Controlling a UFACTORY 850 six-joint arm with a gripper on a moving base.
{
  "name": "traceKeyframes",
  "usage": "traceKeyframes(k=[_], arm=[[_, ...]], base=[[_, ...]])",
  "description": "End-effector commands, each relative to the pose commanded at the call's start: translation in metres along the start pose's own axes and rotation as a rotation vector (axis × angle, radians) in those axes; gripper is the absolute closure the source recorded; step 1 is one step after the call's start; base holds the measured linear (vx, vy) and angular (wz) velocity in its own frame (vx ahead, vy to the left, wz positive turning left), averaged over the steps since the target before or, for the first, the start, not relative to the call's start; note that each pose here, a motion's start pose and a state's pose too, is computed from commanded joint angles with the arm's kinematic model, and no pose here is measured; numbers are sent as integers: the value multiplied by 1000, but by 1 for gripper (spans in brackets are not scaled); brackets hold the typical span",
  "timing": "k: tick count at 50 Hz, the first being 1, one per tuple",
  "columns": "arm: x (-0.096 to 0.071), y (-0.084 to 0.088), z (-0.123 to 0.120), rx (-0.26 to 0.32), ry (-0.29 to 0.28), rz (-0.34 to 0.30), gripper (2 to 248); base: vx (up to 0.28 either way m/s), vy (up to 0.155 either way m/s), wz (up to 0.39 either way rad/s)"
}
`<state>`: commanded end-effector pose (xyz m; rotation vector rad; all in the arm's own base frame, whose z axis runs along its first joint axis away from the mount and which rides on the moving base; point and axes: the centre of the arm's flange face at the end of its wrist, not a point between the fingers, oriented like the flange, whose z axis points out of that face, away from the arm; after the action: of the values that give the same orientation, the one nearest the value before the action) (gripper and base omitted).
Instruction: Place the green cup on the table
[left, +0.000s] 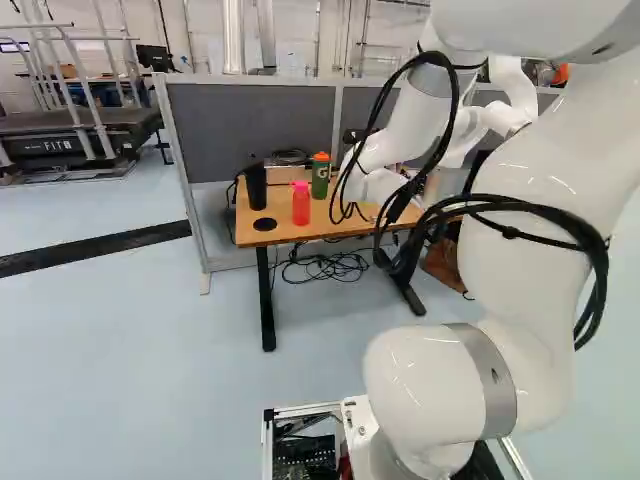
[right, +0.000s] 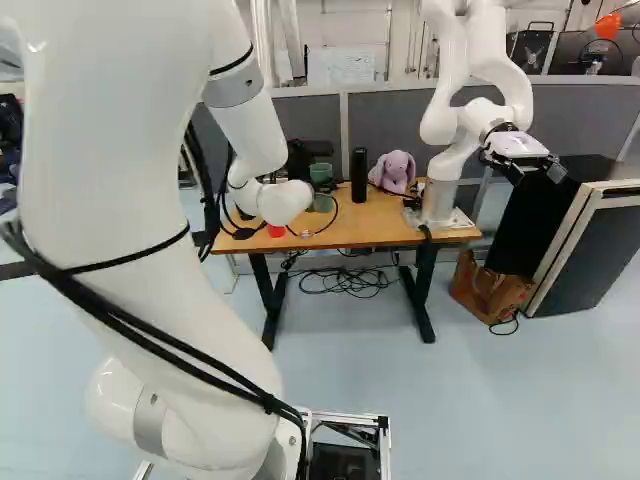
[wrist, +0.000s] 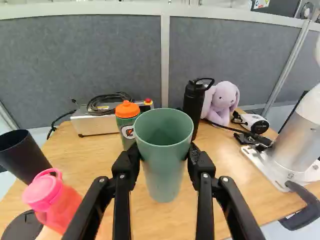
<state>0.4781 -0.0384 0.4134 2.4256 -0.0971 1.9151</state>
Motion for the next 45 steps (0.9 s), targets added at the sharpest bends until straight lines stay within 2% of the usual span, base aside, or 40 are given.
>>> traceKeyframes(k=[15, 45], arm=[[-10, 6, 27, -12, -12, 3, 132], [-33, 10, 42, -19, 9, 4, 132]], base=[[0, 0, 0], [0, 0, 0]])
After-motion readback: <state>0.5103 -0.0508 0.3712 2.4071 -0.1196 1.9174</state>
